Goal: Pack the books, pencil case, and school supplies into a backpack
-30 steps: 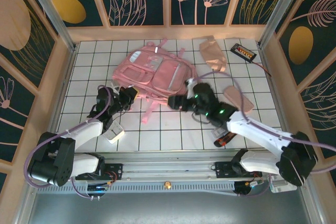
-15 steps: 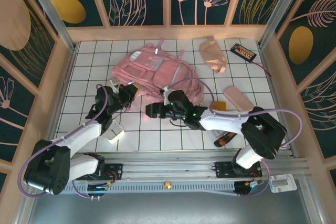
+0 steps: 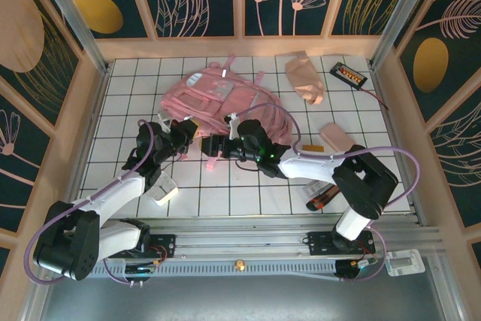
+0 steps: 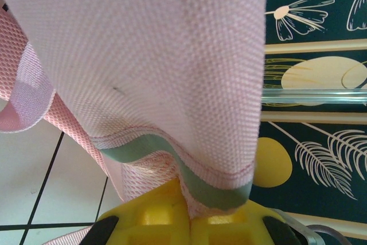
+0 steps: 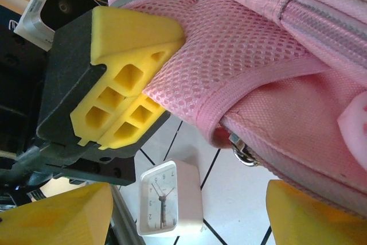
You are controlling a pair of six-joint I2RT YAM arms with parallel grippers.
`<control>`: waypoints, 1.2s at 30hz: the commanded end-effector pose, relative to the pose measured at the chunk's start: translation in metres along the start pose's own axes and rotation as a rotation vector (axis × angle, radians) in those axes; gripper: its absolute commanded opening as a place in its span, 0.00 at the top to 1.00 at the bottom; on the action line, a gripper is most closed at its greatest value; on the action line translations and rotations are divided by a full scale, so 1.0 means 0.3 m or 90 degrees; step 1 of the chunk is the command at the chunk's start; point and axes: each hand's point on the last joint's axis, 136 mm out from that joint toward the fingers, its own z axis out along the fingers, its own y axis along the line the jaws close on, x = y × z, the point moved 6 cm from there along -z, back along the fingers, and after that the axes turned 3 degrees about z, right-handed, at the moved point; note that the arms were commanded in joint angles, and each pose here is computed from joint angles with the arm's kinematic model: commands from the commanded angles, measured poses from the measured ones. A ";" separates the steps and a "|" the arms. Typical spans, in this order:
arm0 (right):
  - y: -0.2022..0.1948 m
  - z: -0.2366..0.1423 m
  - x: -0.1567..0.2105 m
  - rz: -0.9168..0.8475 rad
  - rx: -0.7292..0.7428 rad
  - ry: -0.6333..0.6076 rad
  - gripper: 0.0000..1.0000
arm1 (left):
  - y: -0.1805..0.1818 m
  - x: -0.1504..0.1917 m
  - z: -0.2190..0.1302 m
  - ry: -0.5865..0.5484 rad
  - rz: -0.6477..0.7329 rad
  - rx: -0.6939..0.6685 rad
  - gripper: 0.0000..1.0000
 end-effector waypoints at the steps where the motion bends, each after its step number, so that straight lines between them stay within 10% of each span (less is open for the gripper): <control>1: -0.023 0.017 -0.034 0.007 0.026 -0.019 0.28 | -0.176 -0.014 -0.020 0.002 0.020 0.114 1.00; 19: -0.118 0.036 -0.041 -0.006 0.146 -0.022 0.27 | -0.192 -0.019 -0.012 0.005 0.024 0.111 1.00; 36: -0.186 0.036 -0.080 -0.042 0.356 -0.047 0.47 | -0.201 -0.016 -0.026 0.004 0.023 0.113 1.00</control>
